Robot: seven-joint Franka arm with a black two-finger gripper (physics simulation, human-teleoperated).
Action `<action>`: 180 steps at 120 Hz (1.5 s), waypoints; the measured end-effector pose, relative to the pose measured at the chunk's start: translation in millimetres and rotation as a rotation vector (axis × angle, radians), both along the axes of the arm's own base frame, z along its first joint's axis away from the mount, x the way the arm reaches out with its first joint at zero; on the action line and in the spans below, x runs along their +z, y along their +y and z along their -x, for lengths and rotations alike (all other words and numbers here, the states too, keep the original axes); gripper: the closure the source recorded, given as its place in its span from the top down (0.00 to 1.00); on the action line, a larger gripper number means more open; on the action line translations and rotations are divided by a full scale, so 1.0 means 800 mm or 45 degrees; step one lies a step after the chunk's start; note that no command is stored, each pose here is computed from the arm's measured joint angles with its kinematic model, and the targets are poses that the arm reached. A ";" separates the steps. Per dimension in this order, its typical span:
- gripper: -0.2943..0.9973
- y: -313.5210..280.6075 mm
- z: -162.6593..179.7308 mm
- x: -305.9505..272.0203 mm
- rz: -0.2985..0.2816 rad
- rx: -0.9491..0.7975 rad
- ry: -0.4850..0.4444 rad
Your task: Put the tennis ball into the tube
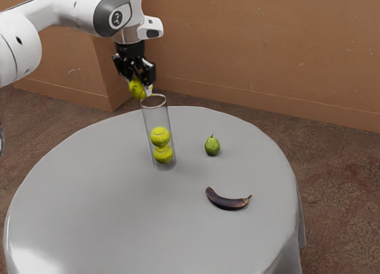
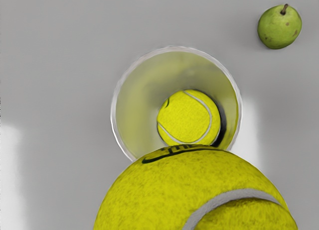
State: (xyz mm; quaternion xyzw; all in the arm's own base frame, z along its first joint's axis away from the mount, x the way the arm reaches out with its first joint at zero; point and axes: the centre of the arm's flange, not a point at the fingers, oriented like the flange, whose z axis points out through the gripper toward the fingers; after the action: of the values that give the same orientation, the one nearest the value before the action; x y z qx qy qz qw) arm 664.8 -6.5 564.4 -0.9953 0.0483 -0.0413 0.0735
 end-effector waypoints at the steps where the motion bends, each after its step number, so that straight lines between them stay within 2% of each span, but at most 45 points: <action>1: 0.23 0.000 -0.001 0.000 0.000 0.000 0.000; 25: 0.24 0.023 -0.013 -0.010 -0.019 0.033 0.009; 87: 0.25 0.007 -0.046 -0.043 -0.020 -0.004 0.016; 109: 0.33 0.004 -0.050 -0.047 -0.013 -0.011 0.017; 126: 0.51 0.001 -0.052 -0.050 0.003 -0.017 0.020; 146: 0.64 0.000 -0.051 -0.052 0.030 -0.023 0.027; 169: 0.72 -0.002 -0.050 -0.052 0.052 -0.029 0.032; 180: 0.74 0.004 -0.021 -0.041 0.087 -0.019 0.063</action>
State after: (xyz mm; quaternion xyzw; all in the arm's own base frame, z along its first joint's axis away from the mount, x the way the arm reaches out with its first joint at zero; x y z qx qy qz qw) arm 681.7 -3.2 531.2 -0.9975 0.0560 -0.0187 0.0380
